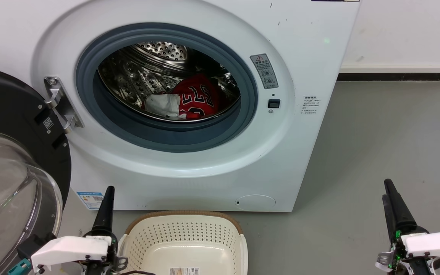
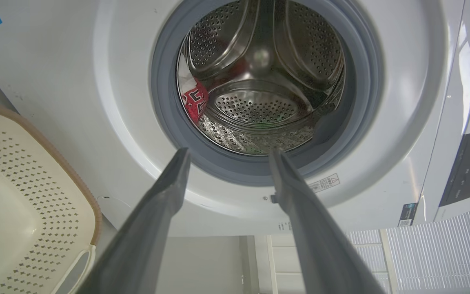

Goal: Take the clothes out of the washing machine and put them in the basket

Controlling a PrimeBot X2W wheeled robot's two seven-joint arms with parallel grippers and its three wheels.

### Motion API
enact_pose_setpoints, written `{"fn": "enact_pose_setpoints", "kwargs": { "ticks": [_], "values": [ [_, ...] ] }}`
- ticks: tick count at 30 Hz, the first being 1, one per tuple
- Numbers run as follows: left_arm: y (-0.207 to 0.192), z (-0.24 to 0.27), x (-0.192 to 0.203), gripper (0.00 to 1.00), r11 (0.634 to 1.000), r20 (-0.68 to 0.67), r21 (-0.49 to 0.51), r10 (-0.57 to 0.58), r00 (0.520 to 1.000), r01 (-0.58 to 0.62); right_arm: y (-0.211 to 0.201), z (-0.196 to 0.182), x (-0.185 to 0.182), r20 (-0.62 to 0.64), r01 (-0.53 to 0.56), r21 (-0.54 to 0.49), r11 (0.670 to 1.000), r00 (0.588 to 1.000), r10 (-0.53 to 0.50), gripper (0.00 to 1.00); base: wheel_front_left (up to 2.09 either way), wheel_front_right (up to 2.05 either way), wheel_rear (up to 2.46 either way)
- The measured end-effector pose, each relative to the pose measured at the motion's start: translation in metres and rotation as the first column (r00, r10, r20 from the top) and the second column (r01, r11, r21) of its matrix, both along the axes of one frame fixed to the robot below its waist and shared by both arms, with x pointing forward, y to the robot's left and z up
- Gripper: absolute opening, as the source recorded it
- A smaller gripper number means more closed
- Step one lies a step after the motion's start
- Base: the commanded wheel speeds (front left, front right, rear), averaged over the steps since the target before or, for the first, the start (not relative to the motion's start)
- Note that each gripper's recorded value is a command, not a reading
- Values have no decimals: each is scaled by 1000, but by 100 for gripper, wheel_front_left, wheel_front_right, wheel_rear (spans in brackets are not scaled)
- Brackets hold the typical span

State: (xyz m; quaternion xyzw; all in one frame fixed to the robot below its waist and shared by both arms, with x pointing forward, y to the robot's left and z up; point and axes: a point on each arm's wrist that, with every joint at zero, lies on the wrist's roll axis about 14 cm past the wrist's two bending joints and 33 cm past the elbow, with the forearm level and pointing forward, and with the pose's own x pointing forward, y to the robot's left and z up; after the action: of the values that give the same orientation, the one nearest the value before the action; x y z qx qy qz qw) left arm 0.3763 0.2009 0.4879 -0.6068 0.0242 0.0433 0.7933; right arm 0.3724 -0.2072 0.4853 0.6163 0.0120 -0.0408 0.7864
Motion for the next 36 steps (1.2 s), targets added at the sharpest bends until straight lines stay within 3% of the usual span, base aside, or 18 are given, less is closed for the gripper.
{"fn": "enact_pose_setpoints", "kwargs": {
  "ticks": [6,13,36],
  "values": [
    [-5,3,1,100,991,-13,131,-9,1000,11,3,8,0,17,-13,-143,990,1000,15,100,0,0,0],
    [-7,2,-2,100,967,-33,253,-6,999,14,6,15,-1,33,-17,-300,954,999,28,100,0,0,0],
    [-9,10,-7,100,814,-21,581,22,1000,-5,8,30,-7,71,10,-642,767,996,46,100,0,0,0]
  ]
}}
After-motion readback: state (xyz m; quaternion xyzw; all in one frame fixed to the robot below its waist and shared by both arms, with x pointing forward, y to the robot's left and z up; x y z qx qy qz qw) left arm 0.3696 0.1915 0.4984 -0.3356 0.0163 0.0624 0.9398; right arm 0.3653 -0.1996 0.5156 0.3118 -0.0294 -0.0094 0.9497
